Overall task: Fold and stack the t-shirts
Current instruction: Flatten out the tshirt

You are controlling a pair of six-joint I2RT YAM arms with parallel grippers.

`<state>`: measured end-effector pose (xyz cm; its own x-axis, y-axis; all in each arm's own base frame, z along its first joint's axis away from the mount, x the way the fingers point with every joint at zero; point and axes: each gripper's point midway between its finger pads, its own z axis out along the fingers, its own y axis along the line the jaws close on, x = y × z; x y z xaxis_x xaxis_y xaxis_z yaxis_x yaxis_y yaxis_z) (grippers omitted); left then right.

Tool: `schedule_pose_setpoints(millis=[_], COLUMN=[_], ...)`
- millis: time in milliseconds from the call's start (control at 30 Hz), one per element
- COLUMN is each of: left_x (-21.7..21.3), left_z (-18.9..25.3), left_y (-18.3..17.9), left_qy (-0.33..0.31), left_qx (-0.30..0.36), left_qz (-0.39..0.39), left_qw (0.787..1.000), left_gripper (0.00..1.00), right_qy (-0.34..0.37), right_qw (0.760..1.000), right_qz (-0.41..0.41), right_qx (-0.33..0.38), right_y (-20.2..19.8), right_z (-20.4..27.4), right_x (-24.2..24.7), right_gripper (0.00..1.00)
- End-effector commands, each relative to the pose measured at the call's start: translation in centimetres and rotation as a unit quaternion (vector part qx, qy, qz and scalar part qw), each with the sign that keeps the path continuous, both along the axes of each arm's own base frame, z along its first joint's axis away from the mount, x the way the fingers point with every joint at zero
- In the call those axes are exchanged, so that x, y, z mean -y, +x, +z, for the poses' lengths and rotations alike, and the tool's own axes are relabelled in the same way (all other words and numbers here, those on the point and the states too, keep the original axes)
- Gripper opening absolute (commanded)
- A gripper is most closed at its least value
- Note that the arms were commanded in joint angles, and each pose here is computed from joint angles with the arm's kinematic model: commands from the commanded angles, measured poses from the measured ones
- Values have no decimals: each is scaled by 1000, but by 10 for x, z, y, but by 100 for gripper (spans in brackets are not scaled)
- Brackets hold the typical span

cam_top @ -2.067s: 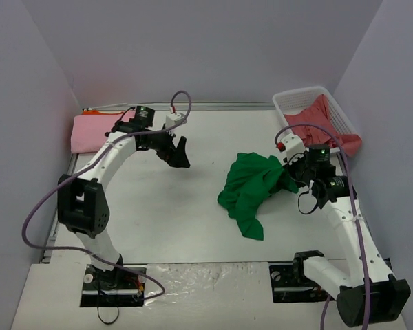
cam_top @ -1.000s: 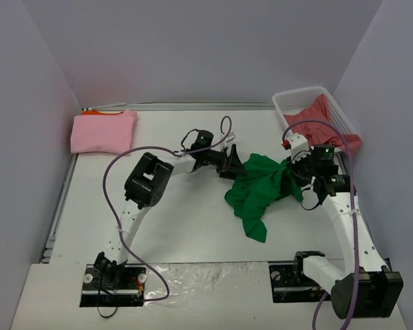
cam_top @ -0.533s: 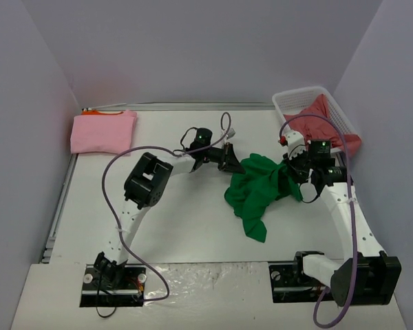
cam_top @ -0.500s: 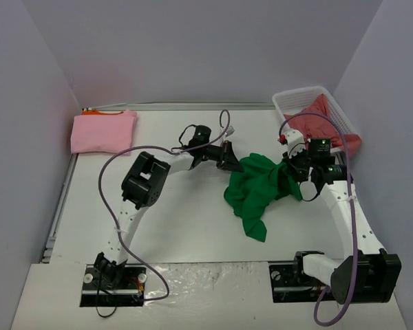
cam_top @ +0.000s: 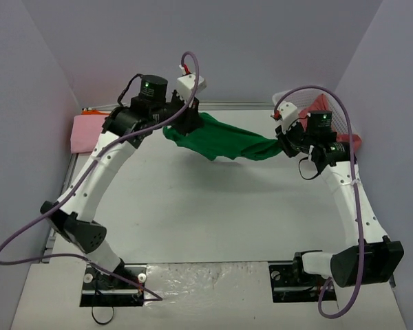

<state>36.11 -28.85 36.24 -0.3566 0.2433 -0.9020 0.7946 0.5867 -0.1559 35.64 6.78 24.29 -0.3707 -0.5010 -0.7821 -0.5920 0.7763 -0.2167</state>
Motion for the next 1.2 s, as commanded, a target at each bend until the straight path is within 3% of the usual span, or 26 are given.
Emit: schedule_pose_setpoints(millis=[0, 67, 167, 200, 233, 267, 333, 367, 400, 467, 500, 533, 633, 733, 800, 867, 933, 1000, 1067, 1167], left_x=[-27, -20, 5, 17, 23, 29, 41, 47, 40, 50, 41, 43, 50, 47, 43, 44, 36, 32, 28, 35], left_z=[-15, -15, -53, -76, -89, -100, -115, -129, -137, -138, -136, -133, -130, -130, -140, -131, -151, -153, -185, -209], left_y=[-30, -53, -99, -122, -135, -148, -195, -207, -230, -252, -264, -263, -238, -190, -150, -104, -80, -60, -59, -38], left_qy=[104, 88, 61, 47, 43, 40, 28, 35, 58, 65, 70, 57, -5, -62, -73, -107, -123, -133, -88, -77], left_qx=[25, 23, -43, -83, -104, -125, -173, -200, -224, -218, -260, -271, -288, -300, -301, -256, -259, -260, -297, -305], left_qz=[-11, -49, -153, -204, -231, -257, -347, -376, -413, -498, -506, -510, -490, -432, -368, -303, -234, -215, -209, -181], left_qw=[994, 995, 985, 974, 966, 957, 921, 904, 881, 837, 819, 814, 822, 848, 876, 912, 929, 932, 927, 932], left_gripper=[2, 2, 2, 7, 21, 53, 59, 73, 94, 94, 94, 94, 94, 94, 94, 94, 94, 94, 94, 94], right_qy=[2, -2, -9, -12, -17, -19, -23, -27, -29, -32, -33, -34, -37, -41, -42, -41, -38, -36, -32, -31], right_qw=[999, 1000, 1000, 1000, 1000, 1000, 999, 999, 998, 998, 998, 998, 997, 997, 996, 995, 994, 993, 993, 992], right_qz=[10, 12, 9, 8, 3, 1, -2, -7, -8, -13, -16, -17, -18, -22, -21, -19, -18, -17, -17, -18], right_qx=[31, 23, 9, -8, -16, -24, -43, -47, -51, -52, -53, -53, -57, -68, -78, -91, -99, -107, -114, -120], right_y=[-12, -20, -29, -34, -37, -38, -43, -43, -45, -45, -45, -44, -44, -45, -47, -48, -48, -47, -47, -45], right_z=[29, 19, 3, -11, -18, -24, -38, -42, -44, -46, -46, -45, -47, -54, -62, -70, -75, -81, -85, -89], right_x=[0, 1, 4, 5, 8, 9, 10, 12, 13, 15, 16, 16, 16, 18, 18, 16, 15, 14, 12, 12], right_gripper=[0, 0, 0, 0, 0, 0, 0, 0, 0, 0, 0, 0, 0, 0, 0, 0, 0, 0, 0, 0])
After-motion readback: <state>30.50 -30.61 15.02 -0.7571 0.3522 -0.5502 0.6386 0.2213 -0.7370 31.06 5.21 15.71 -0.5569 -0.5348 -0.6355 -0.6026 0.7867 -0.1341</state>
